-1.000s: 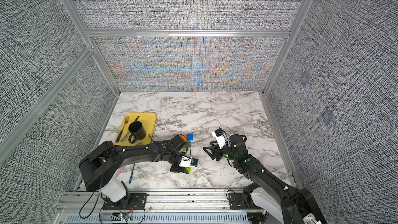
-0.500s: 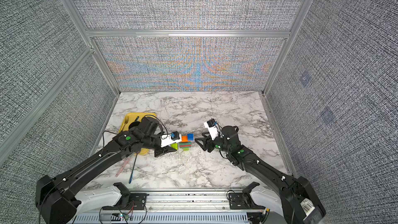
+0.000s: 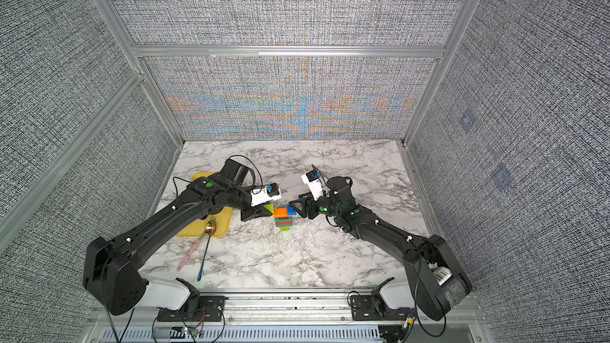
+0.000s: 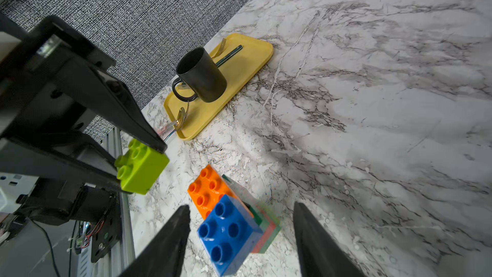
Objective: Assemble a carrot with lego
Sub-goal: Assemble the lego brick with the lego brick.
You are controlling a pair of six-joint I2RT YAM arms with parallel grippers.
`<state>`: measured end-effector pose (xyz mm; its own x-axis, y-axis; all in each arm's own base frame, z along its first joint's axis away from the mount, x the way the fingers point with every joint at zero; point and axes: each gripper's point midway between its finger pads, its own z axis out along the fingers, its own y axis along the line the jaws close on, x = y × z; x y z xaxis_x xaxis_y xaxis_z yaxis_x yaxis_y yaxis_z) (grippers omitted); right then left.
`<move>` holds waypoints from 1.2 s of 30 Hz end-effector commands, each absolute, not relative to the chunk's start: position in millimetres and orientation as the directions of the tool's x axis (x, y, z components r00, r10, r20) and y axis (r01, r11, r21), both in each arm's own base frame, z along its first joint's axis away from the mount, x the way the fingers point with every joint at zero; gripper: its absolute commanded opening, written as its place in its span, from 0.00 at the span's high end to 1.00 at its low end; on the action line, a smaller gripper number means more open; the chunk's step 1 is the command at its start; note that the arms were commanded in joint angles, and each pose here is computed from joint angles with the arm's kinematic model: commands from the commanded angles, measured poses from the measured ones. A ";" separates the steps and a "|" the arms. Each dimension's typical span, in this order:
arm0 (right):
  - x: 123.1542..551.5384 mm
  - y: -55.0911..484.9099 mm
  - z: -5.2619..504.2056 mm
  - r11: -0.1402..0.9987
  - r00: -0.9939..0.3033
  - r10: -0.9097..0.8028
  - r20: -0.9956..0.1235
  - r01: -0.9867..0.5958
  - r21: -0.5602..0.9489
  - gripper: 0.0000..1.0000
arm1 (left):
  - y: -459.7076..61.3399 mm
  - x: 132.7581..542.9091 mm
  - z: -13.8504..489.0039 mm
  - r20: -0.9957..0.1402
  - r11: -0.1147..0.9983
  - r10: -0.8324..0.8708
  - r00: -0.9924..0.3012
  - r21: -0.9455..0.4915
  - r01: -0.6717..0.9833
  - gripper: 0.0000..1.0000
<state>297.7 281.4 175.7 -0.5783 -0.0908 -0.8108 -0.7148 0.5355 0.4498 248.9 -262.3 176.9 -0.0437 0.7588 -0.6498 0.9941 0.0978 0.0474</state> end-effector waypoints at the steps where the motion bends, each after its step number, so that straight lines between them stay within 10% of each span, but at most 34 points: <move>1: 296.1 284.1 174.9 0.519 -0.568 -0.113 -0.815 -0.733 0.439 0.37 | -269.2 249.0 177.1 -0.662 0.045 0.750 -0.003 0.047 0.998 0.97; 36: 299.1 281.4 151.9 0.553 -0.592 -0.168 -0.788 -0.718 0.422 0.41 | -267.0 256.7 137.4 -0.579 0.023 0.815 -0.024 -0.009 1.000 0.98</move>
<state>297.7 282.9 156.0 -0.5917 -0.1539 -0.7914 -0.7213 0.5396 0.4343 260.2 -273.4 144.0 -0.0104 0.7919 -0.6106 0.9998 0.0199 0.0088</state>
